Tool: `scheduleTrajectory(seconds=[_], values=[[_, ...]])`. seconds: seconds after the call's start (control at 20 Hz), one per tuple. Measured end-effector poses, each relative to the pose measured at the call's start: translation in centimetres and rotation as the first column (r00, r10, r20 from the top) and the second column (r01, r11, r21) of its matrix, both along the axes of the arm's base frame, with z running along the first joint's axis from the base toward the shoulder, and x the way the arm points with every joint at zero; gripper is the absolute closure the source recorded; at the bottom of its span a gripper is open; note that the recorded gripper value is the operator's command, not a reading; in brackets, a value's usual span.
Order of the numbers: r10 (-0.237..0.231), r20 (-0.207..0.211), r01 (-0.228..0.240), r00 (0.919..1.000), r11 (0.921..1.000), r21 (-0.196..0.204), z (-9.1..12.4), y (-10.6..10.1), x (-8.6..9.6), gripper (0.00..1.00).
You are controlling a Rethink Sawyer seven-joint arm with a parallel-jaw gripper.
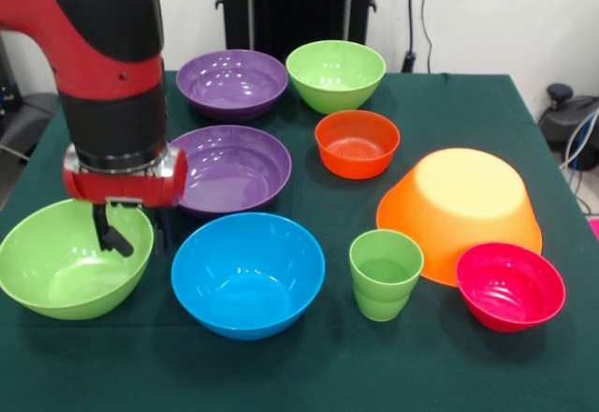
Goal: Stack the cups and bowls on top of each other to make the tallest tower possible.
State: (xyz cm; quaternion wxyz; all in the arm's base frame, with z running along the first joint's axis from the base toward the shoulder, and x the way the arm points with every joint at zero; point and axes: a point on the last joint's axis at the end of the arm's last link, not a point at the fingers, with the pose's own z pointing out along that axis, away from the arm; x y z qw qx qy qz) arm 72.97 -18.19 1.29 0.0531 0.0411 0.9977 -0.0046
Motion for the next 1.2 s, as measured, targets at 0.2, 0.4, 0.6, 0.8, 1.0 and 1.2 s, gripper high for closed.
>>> scheduleTrajectory(seconds=[0.2,0.4,0.6,0.8,1.0,1.2], values=[[0.022,0.016,-0.021,0.9996,0.9997,-0.013,-2.7,0.2,-0.8,0.00],[0.037,-0.003,-0.037,0.9993,0.9990,-0.023,-4.7,0.3,-1.9,0.00],[0.051,-0.024,-0.051,0.9984,0.9979,-0.040,-5.8,0.1,-2.8,0.00],[0.062,-0.042,-0.064,0.9972,0.9961,-0.061,-6.4,-0.1,-3.4,0.00],[0.064,-0.049,-0.068,0.9967,0.9949,-0.075,-6.6,-0.2,-3.5,0.00],[0.064,-0.054,-0.068,0.9965,0.9944,-0.080,-6.7,-0.4,-3.7,0.00]])
